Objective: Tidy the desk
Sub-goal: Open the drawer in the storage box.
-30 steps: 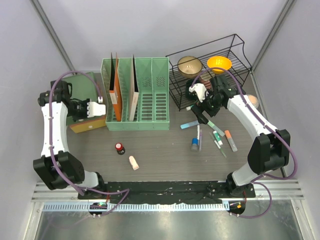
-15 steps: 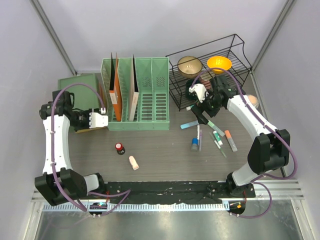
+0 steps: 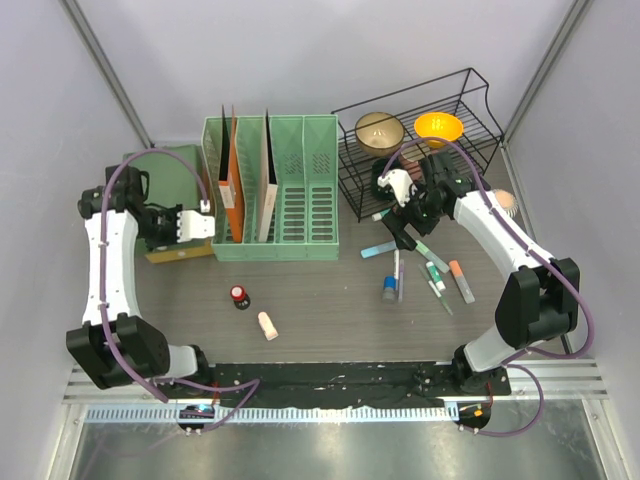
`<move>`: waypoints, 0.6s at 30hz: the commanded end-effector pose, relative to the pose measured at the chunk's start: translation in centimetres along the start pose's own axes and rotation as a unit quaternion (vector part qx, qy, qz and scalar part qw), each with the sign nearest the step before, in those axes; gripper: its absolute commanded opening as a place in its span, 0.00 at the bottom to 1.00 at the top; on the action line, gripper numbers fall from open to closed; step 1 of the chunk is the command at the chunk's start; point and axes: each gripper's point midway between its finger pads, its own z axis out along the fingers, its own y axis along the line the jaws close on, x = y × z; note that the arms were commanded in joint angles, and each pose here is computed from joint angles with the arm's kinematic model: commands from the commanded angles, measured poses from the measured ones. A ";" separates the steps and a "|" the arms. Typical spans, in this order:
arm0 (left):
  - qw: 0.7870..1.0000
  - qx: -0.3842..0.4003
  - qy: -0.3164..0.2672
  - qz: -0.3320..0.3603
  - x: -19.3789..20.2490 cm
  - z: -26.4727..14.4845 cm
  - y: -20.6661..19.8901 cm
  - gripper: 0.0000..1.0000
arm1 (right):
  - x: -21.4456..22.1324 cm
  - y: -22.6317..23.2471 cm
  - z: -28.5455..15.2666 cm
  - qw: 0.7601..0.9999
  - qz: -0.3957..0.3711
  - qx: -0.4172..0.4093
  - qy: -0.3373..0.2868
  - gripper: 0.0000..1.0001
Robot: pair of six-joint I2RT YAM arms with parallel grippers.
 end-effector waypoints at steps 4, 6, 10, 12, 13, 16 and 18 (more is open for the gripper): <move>0.988 0.146 0.004 -0.057 -1.5 -0.8 -7.1 0.00 | -0.4 -0.4 0.4 1.000 -0.012 0.005 -0.010 1.00; 0.988 0.146 0.006 -0.058 -1.6 -0.8 -7.1 0.00 | -0.4 -0.3 0.6 1.000 -0.011 0.001 -0.010 1.00; 0.988 0.140 0.010 -0.062 -1.7 -1.2 -7.1 0.00 | -0.3 -0.3 0.8 1.000 -0.012 -0.001 -0.009 0.99; 0.989 0.131 0.013 -0.063 -1.7 -1.5 -7.0 0.00 | -0.2 -0.3 0.9 1.000 -0.012 -0.001 -0.009 1.00; 0.989 0.130 0.014 -0.067 -1.8 -1.6 -7.0 0.00 | -0.2 -0.3 0.9 1.000 -0.012 -0.002 -0.008 0.99; 0.989 0.125 0.018 -0.075 -2.1 -1.9 -7.1 0.00 | -0.2 -0.3 0.8 1.000 -0.012 -0.003 -0.010 1.00; 0.988 0.128 0.027 -0.076 -2.0 -1.9 -7.4 0.00 | -0.2 -0.3 0.9 1.000 -0.013 -0.003 -0.009 1.00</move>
